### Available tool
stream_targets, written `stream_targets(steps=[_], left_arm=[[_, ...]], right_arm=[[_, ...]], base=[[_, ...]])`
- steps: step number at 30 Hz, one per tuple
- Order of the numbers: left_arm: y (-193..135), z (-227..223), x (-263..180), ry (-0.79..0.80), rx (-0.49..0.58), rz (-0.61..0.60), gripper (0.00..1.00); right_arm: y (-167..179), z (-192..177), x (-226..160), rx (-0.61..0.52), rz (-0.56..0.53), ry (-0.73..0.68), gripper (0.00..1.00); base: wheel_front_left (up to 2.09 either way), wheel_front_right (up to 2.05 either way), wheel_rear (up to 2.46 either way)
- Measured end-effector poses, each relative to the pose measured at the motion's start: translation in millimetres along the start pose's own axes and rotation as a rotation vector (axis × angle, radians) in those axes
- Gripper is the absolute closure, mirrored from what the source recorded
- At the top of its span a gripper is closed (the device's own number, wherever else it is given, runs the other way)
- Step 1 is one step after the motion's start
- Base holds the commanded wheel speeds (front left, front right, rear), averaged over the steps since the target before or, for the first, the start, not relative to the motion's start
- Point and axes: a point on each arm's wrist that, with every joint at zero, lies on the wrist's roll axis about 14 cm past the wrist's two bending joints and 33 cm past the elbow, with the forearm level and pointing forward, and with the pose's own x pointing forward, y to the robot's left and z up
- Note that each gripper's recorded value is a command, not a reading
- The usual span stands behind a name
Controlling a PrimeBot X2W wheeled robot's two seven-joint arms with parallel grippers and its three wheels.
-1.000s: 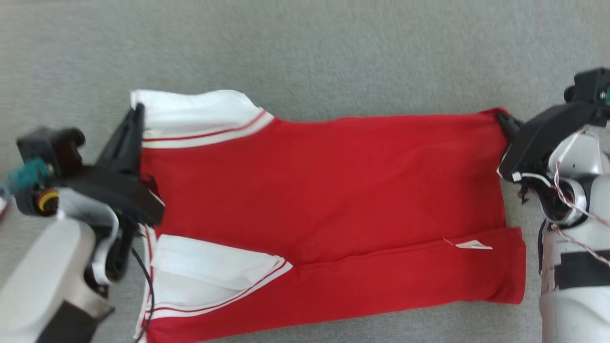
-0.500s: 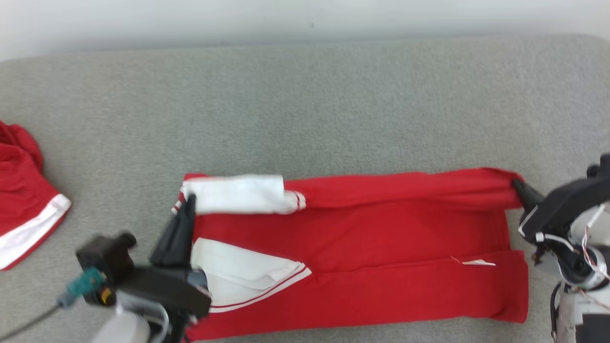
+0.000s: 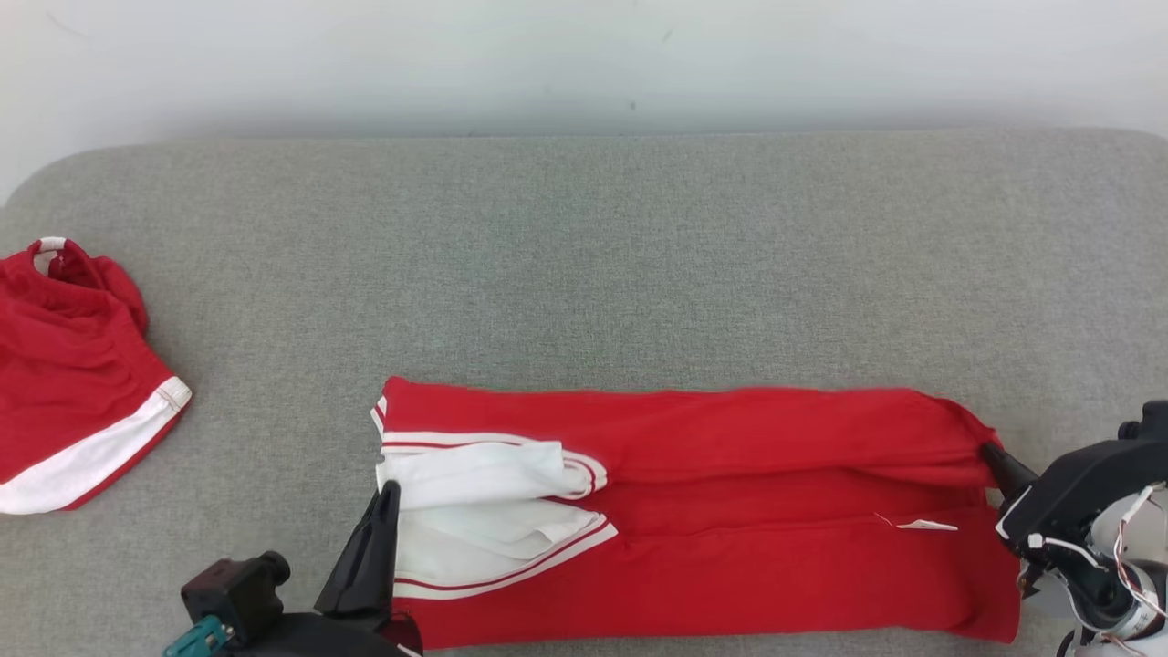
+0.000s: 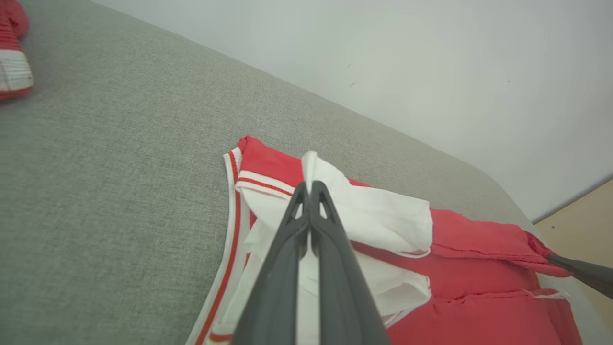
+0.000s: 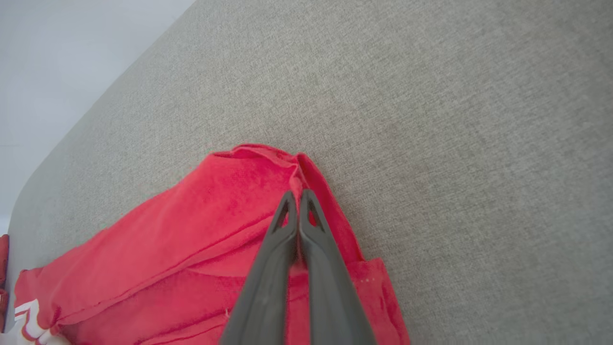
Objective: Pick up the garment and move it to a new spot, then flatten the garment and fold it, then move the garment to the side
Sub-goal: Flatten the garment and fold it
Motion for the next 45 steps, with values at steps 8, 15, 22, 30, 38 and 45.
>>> stream_targets(steps=[8,15,22,30,38,45], left_arm=[[11,-8,-10,0.022,0.006,0.044,1.0],[24,-21,-14,0.063,0.038,0.092,0.0],[32,9,-21,-0.045,0.101,0.117,0.0],[27,49,-43,-0.21,0.256,0.121,0.0],[27,55,-71,-0.256,0.349,0.152,0.0],[29,43,-80,-0.228,0.356,0.164,0.0]], right_arm=[[-8,-13,-5,0.015,-0.015,0.026,1.0],[-9,-19,-7,0.012,-0.012,0.044,0.0],[1,3,-20,-0.005,0.025,-0.082,0.0],[25,22,-46,-0.17,0.056,-0.291,0.0],[35,13,-63,-0.309,0.062,-0.418,0.0],[9,0,-58,-0.321,-0.007,-0.37,0.0]], base=[[0.0,0.0,0.0],[0.0,0.0,0.0],[0.0,0.0,0.0],[0.0,0.0,0.0],[0.0,0.0,0.0],[0.0,0.0,0.0]])
